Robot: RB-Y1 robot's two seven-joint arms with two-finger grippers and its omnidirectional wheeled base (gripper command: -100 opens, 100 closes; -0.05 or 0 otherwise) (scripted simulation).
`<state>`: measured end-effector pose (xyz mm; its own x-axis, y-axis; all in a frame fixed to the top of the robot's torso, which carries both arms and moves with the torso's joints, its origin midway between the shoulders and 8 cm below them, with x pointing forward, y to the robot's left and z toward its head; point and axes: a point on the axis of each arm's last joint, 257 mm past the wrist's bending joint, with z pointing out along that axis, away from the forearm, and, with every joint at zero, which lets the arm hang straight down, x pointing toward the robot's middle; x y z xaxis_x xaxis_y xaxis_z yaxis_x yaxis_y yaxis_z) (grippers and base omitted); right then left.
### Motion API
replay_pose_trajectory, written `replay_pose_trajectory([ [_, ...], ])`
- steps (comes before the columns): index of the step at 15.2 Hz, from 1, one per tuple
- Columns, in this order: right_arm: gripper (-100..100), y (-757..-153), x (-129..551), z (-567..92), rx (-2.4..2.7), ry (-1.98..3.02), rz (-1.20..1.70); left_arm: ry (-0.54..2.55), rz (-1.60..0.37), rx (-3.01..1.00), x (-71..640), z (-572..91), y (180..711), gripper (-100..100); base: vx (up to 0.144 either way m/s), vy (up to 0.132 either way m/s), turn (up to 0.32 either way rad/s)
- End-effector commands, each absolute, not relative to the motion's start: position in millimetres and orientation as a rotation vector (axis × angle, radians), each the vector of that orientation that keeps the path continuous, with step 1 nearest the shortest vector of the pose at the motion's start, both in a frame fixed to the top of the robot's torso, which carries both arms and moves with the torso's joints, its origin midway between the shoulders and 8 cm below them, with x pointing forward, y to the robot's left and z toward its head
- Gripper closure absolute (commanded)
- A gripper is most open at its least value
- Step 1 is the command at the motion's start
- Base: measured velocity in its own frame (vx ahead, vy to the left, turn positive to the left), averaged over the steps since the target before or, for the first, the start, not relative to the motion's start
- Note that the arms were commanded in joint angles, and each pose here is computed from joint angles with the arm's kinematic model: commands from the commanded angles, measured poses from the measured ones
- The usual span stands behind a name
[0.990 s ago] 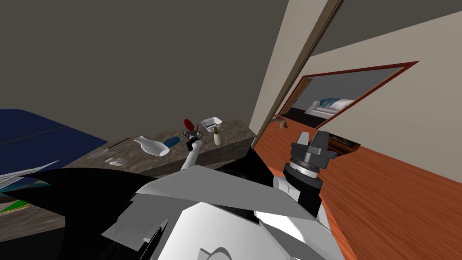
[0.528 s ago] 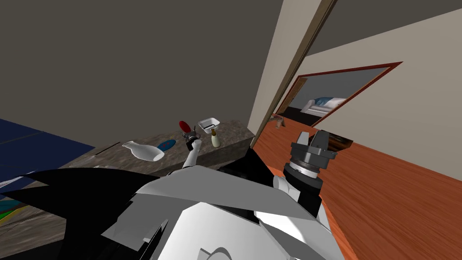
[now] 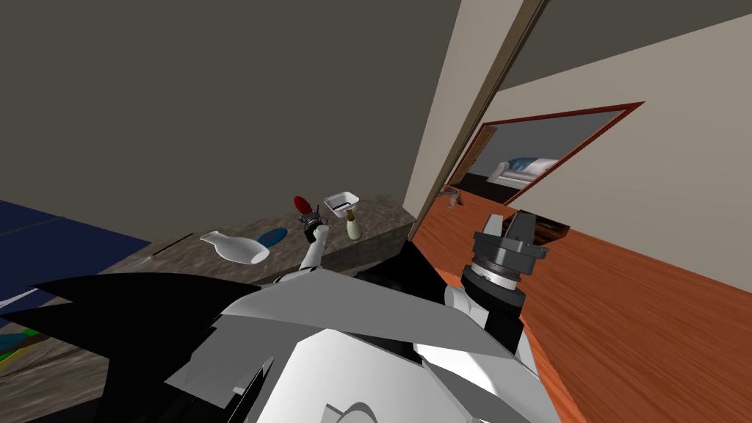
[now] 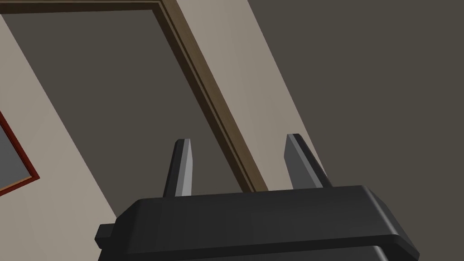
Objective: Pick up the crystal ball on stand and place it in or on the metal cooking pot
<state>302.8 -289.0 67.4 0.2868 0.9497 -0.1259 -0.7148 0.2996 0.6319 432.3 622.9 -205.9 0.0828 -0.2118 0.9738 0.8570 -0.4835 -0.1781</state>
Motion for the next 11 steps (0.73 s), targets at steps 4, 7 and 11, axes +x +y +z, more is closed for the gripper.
replay_pose_trajectory([
  [4,0,-289.0,302.8,67.4,0.512,0.541,1.179,-0.665,-1.559,-1.488,428.2,-206.0,622.8,100,0.027,-0.054,0.059],
  [7,0,-288.9,302.8,67.5,0.512,0.541,1.179,-0.639,-1.57,-1.392,433.0,-160.9,644.0,100,-0.064,-0.038,-0.104],
  [11,0,-289.0,302.8,67.5,0.512,0.541,1.179,-0.621,-1.567,-1.277,433.7,-107.4,667.5,100,-0.061,-0.009,-0.105],
])
